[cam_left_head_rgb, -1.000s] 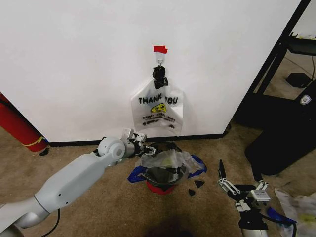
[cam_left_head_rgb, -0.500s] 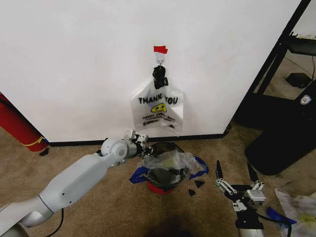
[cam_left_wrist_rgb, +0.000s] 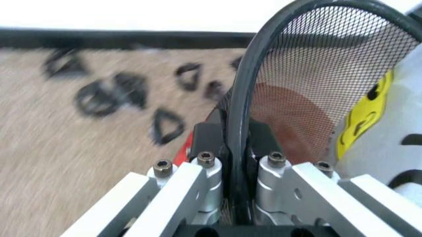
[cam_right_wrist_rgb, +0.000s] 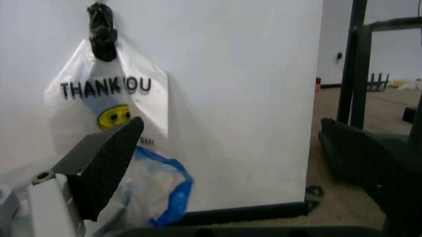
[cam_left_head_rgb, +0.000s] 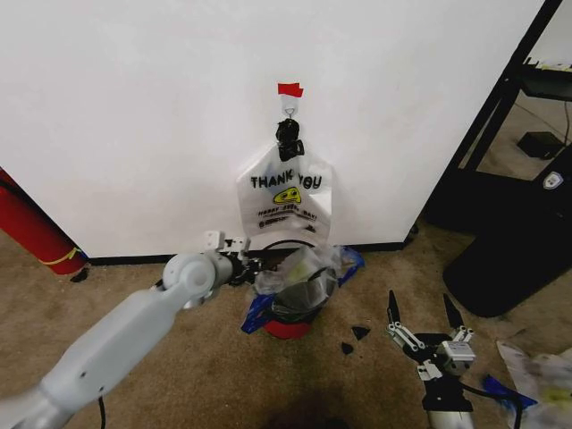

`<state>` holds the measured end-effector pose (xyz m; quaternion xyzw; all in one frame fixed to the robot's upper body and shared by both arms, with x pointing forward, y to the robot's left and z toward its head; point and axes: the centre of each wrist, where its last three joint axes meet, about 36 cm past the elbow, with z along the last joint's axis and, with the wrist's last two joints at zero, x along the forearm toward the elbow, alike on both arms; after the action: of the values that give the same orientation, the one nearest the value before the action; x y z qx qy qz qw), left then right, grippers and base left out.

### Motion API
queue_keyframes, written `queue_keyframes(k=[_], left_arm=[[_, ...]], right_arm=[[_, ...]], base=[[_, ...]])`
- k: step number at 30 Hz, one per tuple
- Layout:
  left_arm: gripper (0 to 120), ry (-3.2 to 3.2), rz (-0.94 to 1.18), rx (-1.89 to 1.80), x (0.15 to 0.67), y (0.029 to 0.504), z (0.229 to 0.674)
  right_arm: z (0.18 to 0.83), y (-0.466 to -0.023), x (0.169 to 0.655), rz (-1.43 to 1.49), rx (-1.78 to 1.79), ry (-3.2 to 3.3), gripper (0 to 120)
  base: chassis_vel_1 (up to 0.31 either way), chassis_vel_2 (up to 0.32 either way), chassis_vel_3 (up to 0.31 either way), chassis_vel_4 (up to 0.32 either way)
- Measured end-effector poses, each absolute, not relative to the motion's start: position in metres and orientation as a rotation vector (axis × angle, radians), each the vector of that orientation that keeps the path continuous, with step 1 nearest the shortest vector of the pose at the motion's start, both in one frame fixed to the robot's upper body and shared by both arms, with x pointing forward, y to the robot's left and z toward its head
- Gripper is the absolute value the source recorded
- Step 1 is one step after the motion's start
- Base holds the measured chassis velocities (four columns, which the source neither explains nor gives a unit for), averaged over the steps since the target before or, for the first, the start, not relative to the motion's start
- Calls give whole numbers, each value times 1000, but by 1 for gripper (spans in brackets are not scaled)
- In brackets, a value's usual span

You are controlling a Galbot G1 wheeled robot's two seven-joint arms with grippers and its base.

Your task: Pick up the garbage bag from the wall and place it over the trash bin.

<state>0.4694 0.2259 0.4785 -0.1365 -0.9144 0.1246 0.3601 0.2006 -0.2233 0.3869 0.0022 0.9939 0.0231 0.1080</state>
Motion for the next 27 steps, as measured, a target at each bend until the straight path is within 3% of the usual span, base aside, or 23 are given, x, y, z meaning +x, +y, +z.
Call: queue_keyframes(k=[7, 17, 27], left_arm=[[1, -2399, 452, -113, 430, 229, 474], [1, -2453, 702, 29, 390, 193, 444], [1, -2539, 578, 117, 376, 181, 425]], right_arm=[[386, -219, 205, 76, -9, 2944, 100], [387, -215, 201, 68, -23, 2954, 100], [389, -214, 197, 68, -22, 2950, 100]], base=[[0, 0, 0, 0], [0, 0, 0, 0], [0, 0, 0, 0]])
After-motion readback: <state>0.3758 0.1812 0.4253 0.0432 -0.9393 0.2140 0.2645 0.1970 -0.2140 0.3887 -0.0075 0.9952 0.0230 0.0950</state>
